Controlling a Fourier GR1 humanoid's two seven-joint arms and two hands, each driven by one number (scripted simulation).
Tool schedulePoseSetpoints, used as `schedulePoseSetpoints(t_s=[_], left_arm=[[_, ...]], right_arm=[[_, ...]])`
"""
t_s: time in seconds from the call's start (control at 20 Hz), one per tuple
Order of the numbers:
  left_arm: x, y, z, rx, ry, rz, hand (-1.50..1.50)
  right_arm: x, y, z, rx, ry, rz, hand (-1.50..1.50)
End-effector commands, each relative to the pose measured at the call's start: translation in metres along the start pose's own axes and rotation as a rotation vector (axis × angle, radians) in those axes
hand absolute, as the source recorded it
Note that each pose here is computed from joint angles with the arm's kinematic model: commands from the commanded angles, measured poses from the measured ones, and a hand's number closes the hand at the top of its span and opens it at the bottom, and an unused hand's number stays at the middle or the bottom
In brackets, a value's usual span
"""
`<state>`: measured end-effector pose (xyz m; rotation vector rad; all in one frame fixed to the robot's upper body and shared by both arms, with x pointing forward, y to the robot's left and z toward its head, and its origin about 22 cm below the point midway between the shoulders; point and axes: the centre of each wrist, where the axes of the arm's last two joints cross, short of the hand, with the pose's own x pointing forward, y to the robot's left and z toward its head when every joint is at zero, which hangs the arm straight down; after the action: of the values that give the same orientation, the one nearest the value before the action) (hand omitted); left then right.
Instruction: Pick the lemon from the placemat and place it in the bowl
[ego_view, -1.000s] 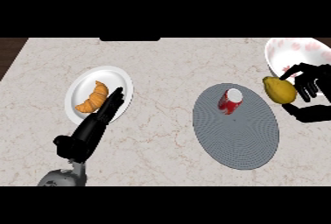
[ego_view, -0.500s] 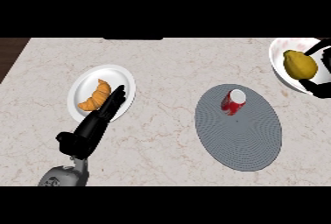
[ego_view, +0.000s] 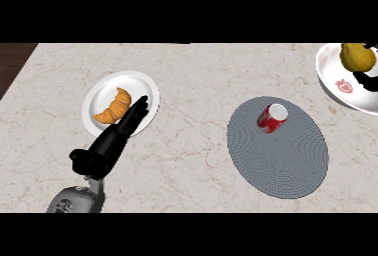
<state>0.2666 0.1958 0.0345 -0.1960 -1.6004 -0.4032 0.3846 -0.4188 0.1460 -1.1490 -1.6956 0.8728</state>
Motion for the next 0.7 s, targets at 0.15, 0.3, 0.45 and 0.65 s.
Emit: schedulePoseSetpoints(t_s=[0.15,0.3,0.45,0.65], left_arm=[[-0.002,-0.005,-0.008,-0.018,-0.015,-0.010,0.00],[0.009,0.000,-0.010,-0.016,-0.029,0.001,0.00],[0.009,-0.018,-0.019,-0.015,-0.029,-0.001,0.00],[0.008,0.003,-0.017,-0.025,-0.034,-0.024,0.00]], right_arm=[[-0.032,0.006,0.008,0.311,0.148,0.012,1.50],[-0.038,0.004,0.006,0.419,0.207,-0.104,-1.50],[-0.024,0.012,-0.008,0.411,0.097,-0.153,-1.50],[-0.038,0.013,0.005,0.302,0.071,-0.245,-1.50]])
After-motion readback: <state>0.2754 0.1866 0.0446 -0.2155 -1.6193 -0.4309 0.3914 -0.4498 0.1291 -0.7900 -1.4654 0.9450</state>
